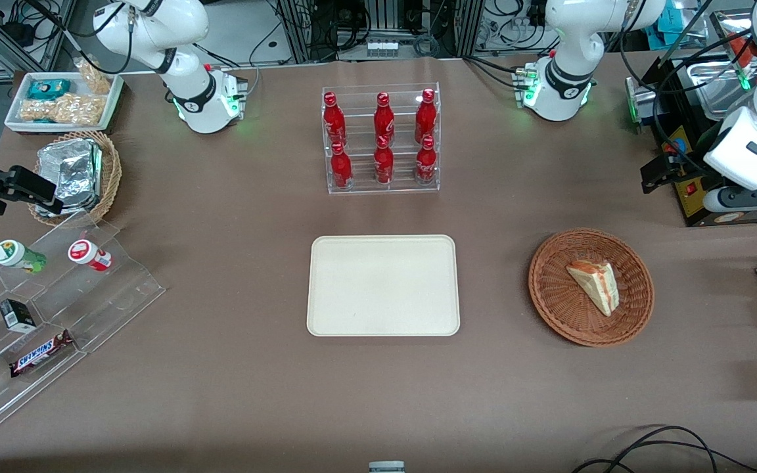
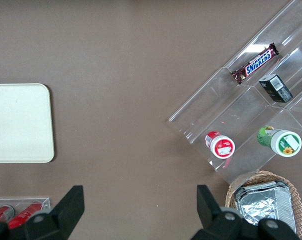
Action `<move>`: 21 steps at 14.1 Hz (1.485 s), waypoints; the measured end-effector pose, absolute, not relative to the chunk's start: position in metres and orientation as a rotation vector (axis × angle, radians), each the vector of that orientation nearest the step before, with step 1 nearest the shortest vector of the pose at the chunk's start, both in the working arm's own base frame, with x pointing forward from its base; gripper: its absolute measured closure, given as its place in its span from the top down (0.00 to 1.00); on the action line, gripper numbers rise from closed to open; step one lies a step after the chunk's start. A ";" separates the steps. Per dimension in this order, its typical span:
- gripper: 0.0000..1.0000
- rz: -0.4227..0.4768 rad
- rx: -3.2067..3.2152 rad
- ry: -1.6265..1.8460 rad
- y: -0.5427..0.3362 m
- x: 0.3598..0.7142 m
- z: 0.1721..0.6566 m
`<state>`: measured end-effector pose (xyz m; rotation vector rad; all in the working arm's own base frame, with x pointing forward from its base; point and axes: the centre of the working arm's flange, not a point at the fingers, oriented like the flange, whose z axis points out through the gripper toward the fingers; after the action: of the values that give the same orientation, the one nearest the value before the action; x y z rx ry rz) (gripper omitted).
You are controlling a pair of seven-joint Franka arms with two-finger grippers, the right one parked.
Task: Place sandwich from basket to tray
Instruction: 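Lower the open left gripper over the sandwich in the wicker basket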
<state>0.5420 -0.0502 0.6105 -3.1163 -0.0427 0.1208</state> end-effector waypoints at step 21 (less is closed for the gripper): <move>1.00 0.120 -3.129 -0.209 -0.060 0.581 0.361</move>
<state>0.5812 -0.0604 0.3607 -3.1293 -0.2095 0.1201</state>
